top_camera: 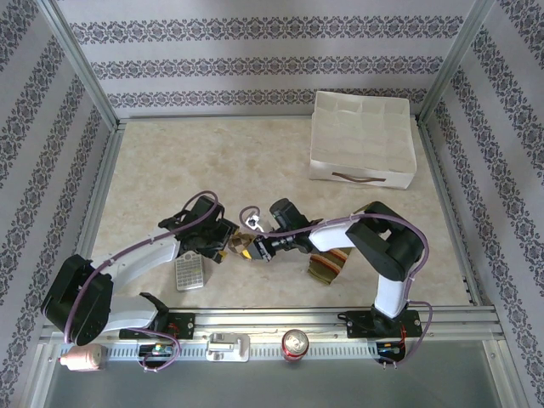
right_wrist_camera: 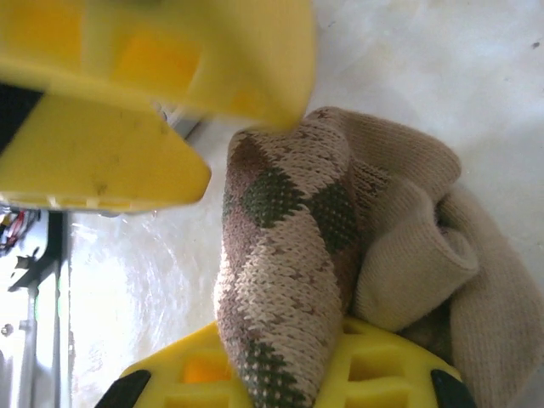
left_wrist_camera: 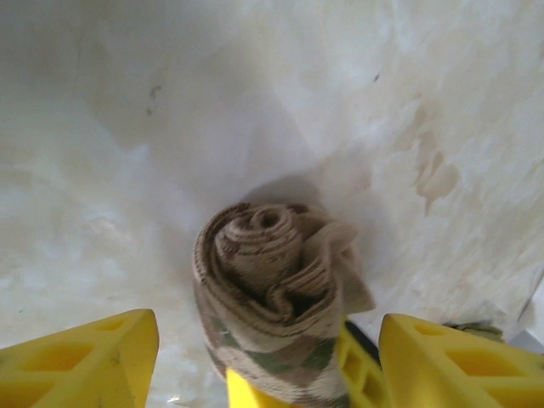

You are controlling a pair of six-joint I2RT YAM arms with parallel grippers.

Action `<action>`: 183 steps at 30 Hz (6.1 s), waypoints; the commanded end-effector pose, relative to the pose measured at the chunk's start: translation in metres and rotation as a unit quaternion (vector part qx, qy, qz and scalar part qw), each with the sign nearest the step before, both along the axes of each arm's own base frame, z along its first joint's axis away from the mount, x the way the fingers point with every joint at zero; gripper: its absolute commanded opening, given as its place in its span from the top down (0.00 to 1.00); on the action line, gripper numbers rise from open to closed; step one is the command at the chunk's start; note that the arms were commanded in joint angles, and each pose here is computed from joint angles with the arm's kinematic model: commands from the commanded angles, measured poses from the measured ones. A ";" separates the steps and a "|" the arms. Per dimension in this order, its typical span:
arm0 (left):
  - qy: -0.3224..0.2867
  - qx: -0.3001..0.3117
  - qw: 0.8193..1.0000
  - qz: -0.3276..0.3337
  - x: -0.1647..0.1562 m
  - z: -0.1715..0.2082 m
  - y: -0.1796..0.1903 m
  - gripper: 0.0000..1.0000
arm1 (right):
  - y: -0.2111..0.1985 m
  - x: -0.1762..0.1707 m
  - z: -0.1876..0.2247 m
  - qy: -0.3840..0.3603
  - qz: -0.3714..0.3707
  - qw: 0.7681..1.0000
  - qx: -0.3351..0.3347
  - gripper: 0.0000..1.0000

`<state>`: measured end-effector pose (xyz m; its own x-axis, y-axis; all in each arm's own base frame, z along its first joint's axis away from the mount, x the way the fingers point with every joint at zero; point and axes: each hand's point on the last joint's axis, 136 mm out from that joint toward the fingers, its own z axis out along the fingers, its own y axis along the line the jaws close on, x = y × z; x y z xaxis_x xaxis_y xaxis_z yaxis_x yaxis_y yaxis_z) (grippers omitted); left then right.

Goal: Roll the socks

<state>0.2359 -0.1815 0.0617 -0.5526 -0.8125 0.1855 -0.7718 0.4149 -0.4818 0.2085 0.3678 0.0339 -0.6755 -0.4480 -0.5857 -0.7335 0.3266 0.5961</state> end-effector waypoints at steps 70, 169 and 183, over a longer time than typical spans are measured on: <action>0.119 0.016 0.992 -0.022 0.005 -0.063 -0.012 0.37 | -0.026 -0.017 -0.036 -0.292 0.059 0.917 -0.266 1.00; 0.000 -0.302 0.952 -0.037 0.132 0.133 -0.165 1.00 | -0.129 0.136 0.167 0.380 -0.522 0.747 0.157 0.51; -0.001 -0.305 0.951 -0.046 0.131 0.135 -0.171 1.00 | -0.128 0.143 0.168 0.350 -0.504 0.780 0.123 0.59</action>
<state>0.3795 -0.3363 0.1848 -0.5845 -0.5707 0.5768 -0.7508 0.1108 -0.6512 0.3434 0.2392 0.1956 -0.7799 0.6069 0.1530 0.4022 0.2988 0.8654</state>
